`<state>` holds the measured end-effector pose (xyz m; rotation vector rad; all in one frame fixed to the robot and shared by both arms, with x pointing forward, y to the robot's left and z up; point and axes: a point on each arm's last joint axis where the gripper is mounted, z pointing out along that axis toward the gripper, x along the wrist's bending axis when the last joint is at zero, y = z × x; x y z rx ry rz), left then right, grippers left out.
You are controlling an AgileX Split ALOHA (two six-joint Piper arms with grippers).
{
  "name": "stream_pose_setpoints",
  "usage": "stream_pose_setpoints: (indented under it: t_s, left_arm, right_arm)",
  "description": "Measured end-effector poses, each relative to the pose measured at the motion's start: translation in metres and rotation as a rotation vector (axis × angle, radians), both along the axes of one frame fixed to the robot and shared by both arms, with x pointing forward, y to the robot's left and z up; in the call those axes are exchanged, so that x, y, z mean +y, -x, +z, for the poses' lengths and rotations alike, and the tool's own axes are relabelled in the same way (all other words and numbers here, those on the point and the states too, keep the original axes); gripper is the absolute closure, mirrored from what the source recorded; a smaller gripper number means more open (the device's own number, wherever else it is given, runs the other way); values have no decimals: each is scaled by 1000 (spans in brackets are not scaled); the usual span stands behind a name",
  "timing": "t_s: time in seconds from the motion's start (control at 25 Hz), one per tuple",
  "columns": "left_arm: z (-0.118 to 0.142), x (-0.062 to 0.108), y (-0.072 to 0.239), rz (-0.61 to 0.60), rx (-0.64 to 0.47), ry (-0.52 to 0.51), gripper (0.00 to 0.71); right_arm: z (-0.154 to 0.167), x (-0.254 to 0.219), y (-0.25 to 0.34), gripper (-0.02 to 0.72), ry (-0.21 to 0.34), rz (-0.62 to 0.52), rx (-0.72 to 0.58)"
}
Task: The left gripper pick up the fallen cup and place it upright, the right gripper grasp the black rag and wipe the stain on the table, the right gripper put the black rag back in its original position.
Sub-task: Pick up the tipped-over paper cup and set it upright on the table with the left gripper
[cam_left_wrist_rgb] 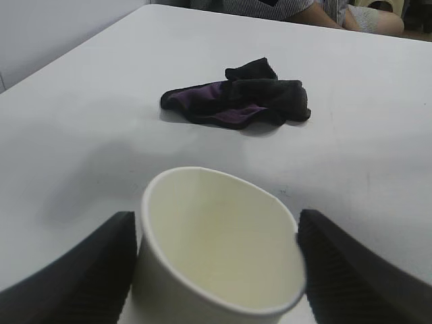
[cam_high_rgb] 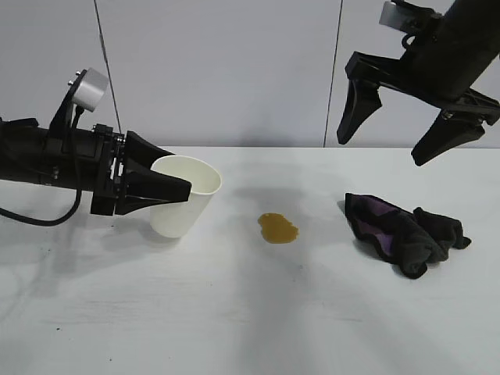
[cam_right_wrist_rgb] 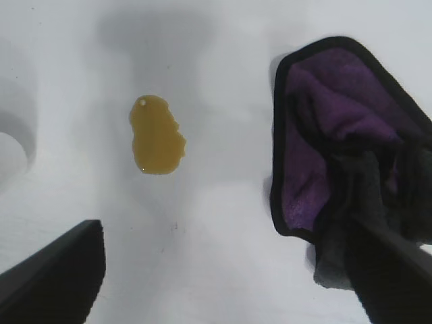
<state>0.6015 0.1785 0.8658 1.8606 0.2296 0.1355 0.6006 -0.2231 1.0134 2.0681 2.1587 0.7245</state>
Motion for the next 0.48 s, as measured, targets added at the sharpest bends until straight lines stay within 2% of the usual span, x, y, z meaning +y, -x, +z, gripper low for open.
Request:
stream_pose_setpoints:
  t_s: [0.48]
  left_arm:
    - [-4, 0, 0, 10, 41, 6, 209]
  right_arm:
    - [0, 0, 0, 42, -4, -2, 0]
